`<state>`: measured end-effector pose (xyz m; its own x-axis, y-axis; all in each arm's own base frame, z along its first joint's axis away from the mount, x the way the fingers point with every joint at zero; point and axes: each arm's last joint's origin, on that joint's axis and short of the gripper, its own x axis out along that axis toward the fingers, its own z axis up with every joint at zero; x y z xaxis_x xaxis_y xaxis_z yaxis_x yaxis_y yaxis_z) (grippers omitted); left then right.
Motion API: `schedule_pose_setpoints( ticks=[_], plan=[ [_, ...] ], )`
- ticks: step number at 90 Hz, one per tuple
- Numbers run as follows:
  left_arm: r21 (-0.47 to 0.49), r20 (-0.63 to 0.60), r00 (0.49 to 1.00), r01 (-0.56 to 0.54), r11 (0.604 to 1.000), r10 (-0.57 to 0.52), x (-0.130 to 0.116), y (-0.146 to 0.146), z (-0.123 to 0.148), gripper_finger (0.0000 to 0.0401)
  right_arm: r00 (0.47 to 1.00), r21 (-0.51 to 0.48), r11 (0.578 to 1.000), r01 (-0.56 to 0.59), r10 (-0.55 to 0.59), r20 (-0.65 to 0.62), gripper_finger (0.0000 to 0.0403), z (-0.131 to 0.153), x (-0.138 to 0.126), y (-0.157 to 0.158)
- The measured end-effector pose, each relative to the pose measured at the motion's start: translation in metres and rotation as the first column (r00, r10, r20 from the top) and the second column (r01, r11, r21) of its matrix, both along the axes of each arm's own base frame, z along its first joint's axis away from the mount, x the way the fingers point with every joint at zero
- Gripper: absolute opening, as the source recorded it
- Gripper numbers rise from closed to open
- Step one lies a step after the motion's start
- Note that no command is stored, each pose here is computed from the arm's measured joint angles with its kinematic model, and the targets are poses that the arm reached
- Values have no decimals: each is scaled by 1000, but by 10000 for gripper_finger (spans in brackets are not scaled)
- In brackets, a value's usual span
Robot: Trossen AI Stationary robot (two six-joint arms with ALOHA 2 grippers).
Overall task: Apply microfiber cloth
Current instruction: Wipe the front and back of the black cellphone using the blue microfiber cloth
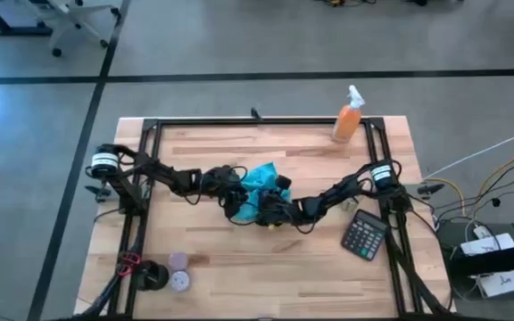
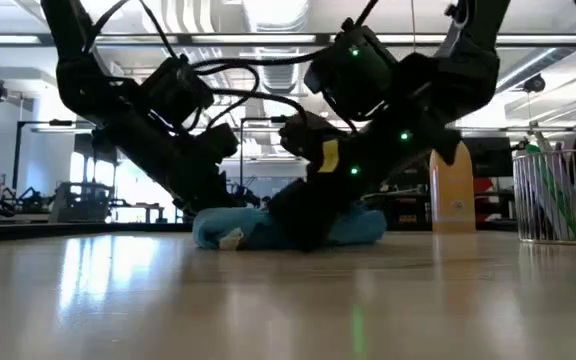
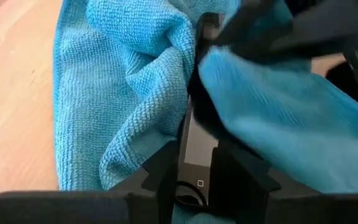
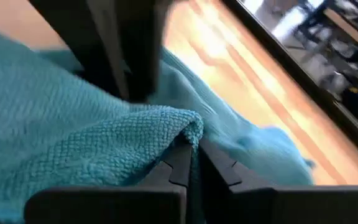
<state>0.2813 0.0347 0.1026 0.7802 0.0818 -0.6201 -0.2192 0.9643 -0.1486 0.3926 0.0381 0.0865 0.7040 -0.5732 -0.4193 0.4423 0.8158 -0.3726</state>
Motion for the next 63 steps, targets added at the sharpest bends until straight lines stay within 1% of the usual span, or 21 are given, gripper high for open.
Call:
schedule_pose_setpoints(
  ticks=[14, 25, 32, 34, 41, 52, 63],
  plan=[
    [7, -7, 1000, -10, 1000, 10, -1, 0, 1, 110, 997, 68, 995, -70, 69, 17, 0, -3, 1, 12],
    [18, -24, 1000, -20, 1000, 20, -2, 1, 1, 105, 994, 98, 990, -103, 105, -11, 0, -1, -7, 36],
    [28, -27, 999, -20, 999, 21, -2, 2, 1, 101, 994, 104, 990, -91, 97, -55, 0, 2, -17, 53],
    [29, -27, 999, -20, 999, 20, -2, 2, 2, 100, 996, 98, 993, -68, 74, -56, 0, 3, -20, 56],
    [40, -32, 999, -15, 999, 17, -3, 2, 3, 100, 992, 77, 996, -48, 56, -114, 0, 11, -33, 67],
    [65, -32, 999, -6, 998, 8, -5, 2, 7, 103, 988, 124, 992, -29, 48, -147, 0, 30, -51, 80],
    [92, -32, 999, 12, 996, -9, -6, 2, 11, 104, 980, 170, 985, 11, 24, -199, 0, 47, -66, 79]
  ],
)
